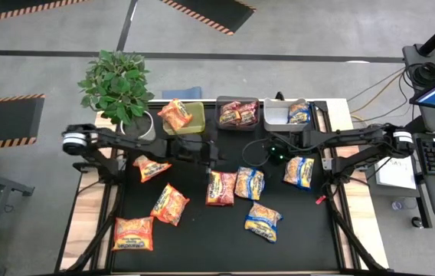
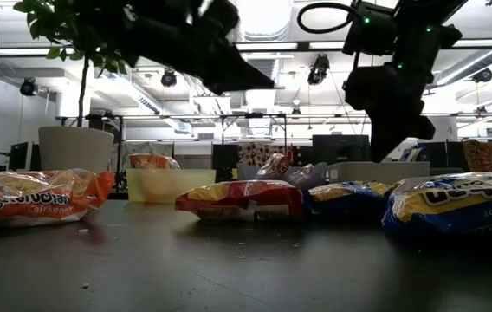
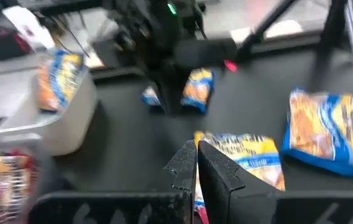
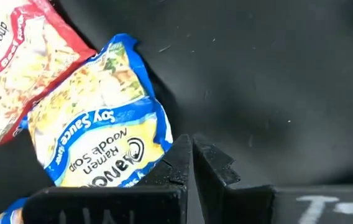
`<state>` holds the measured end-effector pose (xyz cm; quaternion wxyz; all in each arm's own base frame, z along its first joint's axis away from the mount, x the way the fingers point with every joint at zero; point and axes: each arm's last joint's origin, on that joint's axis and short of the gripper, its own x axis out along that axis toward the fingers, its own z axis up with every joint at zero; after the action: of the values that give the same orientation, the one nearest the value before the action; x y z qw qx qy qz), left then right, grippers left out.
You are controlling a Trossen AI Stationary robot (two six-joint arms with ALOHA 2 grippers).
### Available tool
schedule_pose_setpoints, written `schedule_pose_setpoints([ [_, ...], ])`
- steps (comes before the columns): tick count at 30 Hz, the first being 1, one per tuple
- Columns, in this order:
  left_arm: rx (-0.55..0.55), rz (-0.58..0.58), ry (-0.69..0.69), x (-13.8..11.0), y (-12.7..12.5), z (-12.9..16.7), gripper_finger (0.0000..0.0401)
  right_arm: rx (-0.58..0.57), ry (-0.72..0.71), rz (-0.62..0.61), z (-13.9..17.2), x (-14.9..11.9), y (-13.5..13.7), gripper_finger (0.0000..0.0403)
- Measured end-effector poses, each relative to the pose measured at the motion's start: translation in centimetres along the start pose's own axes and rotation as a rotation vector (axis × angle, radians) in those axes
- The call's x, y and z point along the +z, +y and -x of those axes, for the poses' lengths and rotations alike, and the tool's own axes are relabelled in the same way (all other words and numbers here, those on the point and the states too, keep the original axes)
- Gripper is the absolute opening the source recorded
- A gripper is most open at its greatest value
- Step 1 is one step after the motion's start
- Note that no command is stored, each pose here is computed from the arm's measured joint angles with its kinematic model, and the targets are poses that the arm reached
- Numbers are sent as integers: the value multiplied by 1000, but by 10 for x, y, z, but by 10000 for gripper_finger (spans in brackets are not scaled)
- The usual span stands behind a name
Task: Sort Maruchan noodles
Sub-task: Put the middle blue noodle pack into the white bin
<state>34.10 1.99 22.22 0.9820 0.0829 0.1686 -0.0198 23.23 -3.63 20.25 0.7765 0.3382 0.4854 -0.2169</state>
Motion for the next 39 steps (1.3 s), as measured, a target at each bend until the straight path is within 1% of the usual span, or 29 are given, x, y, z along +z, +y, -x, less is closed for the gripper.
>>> schedule_pose_setpoints([
  [4,-54,-33,131,-7,-11,-20,0,17,21,19,-1,-4,2,9],
  [6,-82,-39,167,-10,-19,-27,0,18,27,32,-2,-7,4,9],
  [9,-114,-42,179,-13,-32,-33,0,32,30,60,-5,-12,9,9],
  [17,-144,9,105,-18,-56,-49,0,122,-37,98,-11,-18,21,9],
  [23,-161,56,102,-32,-69,-62,0,103,-91,80,-12,-16,21,16],
  [26,-150,61,104,-40,-75,-69,0,102,-91,49,-12,-15,20,36],
  [29,-133,60,102,-47,-79,-74,0,101,-88,33,-12,-15,20,69],
  [32,-130,60,106,-53,-81,-78,0,97,-83,30,-13,-16,18,110],
  [39,-126,70,87,-64,-83,-86,0,88,-55,1,-18,-17,8,221],
])
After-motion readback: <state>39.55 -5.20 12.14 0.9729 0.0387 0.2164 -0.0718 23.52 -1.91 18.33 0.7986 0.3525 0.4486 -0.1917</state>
